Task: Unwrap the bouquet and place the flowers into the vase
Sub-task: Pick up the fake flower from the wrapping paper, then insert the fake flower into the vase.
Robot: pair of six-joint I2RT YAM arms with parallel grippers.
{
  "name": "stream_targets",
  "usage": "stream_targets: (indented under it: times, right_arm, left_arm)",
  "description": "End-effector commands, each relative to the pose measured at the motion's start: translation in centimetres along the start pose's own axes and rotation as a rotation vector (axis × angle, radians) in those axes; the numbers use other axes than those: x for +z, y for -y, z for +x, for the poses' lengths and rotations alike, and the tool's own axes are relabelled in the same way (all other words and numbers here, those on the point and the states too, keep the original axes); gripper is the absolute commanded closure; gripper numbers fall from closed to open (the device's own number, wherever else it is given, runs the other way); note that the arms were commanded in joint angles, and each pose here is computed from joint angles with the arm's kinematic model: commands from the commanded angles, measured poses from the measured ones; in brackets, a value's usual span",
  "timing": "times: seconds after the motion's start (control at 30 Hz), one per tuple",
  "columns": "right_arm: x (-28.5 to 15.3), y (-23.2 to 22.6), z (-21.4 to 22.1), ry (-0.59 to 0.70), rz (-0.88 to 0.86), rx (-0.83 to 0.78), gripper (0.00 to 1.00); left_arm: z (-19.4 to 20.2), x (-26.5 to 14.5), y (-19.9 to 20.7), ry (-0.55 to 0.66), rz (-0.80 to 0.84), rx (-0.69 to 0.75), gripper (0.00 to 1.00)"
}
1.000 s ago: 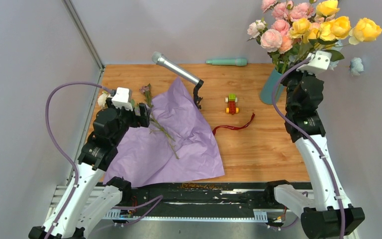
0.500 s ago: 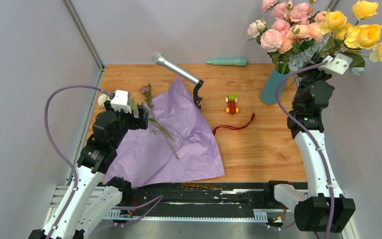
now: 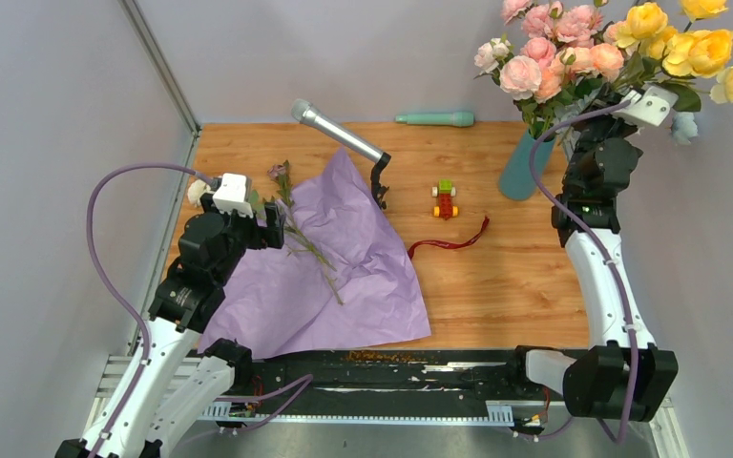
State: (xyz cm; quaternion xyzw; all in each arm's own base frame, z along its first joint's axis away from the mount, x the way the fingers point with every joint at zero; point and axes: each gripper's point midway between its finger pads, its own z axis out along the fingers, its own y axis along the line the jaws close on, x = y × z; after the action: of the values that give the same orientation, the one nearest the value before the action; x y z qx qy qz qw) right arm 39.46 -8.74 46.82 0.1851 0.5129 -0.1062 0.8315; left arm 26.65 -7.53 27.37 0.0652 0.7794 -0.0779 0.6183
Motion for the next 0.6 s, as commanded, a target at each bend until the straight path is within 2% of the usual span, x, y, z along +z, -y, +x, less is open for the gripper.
stream_targets:
  times: [0.0, 0.57]
  right_arm:
    - [1.3, -1.2, -3.8, 0.099, -0.040, 0.071, 1.00]
    - [3.5, -1.6, -0.6, 0.039, -0.057, 0.094, 1.00]
  left_arm:
    - [-0.5, -0.1, -0.3, 0.024, -0.013, 0.010, 0.00]
    - [-0.5, -0.2, -0.1, 0.026, 0.001, 0.004, 0.00]
